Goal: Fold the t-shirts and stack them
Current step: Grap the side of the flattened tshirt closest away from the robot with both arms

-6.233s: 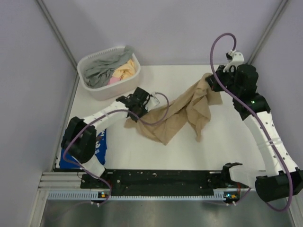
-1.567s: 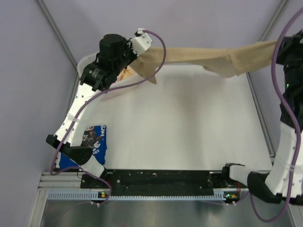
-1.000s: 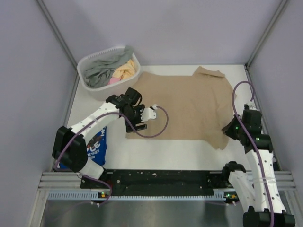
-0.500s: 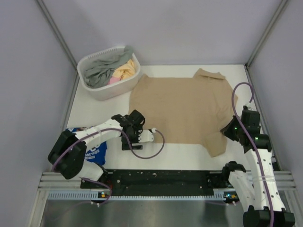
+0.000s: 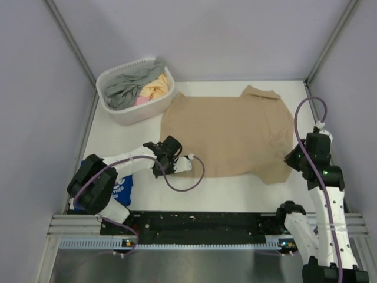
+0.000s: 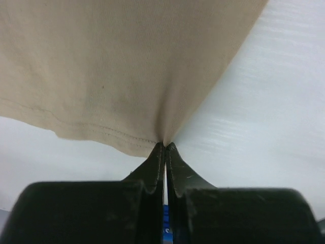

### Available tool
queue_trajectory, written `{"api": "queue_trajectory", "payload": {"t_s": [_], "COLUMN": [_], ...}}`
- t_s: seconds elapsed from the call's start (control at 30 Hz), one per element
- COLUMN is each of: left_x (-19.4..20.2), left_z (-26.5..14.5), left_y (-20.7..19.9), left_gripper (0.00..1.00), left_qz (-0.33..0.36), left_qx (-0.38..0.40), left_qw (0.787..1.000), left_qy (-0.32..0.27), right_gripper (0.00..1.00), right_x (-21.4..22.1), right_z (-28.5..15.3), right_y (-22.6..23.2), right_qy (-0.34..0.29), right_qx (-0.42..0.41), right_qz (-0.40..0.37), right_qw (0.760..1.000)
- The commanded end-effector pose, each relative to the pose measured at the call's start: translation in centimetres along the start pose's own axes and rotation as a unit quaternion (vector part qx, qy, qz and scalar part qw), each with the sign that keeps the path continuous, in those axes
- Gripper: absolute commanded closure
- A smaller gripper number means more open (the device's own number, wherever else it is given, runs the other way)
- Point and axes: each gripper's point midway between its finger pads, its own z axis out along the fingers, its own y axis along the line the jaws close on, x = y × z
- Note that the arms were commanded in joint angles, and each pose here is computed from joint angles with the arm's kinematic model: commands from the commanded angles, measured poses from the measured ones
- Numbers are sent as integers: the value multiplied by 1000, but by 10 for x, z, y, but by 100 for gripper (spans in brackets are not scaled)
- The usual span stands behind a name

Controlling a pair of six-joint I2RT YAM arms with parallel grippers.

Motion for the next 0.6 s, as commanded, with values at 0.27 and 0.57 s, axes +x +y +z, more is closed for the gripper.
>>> {"api": "queue_trajectory", "payload": {"t_s": [0.27, 0.57], "left_x": [-28, -47], "left_z": [-100, -85], "left_y": [38, 159], "left_gripper": [100, 100], "left_qz": [-95, -185], "left_qx": [-72, -147], "left_qw": [985, 968], "left_qy": [-124, -91], "right_gripper": [100, 100], "right_x": [-73, -117], "right_z": [-27, 83], "right_y": [15, 39], "right_qy": [-110, -110], "right_qx": [2, 15], "right_qz": [-12, -28], "right_qw": [994, 993]}}
